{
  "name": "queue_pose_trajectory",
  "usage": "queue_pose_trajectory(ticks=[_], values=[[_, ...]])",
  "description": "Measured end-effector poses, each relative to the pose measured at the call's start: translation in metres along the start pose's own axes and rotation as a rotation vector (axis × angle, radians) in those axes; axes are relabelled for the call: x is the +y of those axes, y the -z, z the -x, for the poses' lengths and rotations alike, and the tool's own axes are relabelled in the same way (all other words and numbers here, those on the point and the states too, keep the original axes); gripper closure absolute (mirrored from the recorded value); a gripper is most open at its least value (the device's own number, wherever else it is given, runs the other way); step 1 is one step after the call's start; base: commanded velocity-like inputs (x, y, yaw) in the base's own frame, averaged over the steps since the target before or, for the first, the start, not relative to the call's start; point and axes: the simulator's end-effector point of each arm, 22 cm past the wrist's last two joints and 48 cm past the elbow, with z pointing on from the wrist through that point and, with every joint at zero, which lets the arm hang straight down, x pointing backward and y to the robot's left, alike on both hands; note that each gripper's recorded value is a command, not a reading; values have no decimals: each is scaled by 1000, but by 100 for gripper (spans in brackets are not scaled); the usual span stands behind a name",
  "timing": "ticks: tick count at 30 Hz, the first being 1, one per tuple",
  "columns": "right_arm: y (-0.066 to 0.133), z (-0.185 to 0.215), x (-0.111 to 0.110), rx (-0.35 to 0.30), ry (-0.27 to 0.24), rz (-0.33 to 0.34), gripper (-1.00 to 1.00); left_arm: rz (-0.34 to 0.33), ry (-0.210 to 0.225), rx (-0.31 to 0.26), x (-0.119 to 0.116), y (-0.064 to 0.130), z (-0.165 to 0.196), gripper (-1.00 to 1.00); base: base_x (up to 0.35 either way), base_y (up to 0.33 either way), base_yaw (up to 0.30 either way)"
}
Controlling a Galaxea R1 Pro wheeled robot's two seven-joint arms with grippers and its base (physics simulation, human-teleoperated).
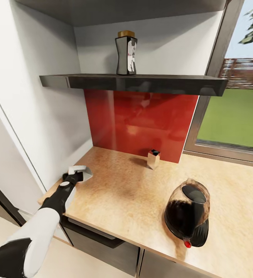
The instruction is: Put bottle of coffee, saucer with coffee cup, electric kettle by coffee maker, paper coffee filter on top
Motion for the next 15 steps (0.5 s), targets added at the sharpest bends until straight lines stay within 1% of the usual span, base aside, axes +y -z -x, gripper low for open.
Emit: queue_pose_trajectory(ticks=[4, 6, 7, 15], values=[[0, 1, 1, -1, -1, 3, -100, -35, 8, -28, -9, 0, 31, 100, 0, 0, 0], [0, 2, 2, -5, -2, 5, -100, -59, 6, -11, -13, 1, 38, 100, 0, 0, 0], [-1, 11, 2, -24, -1, 6, -100, -74, 2, 20, -11, 4, 41, 100, 0, 0, 0], [-1, 17, -4, -37, 2, -1, -100, -80, 5, 39, -7, 6, 39, 100, 0, 0, 0]])
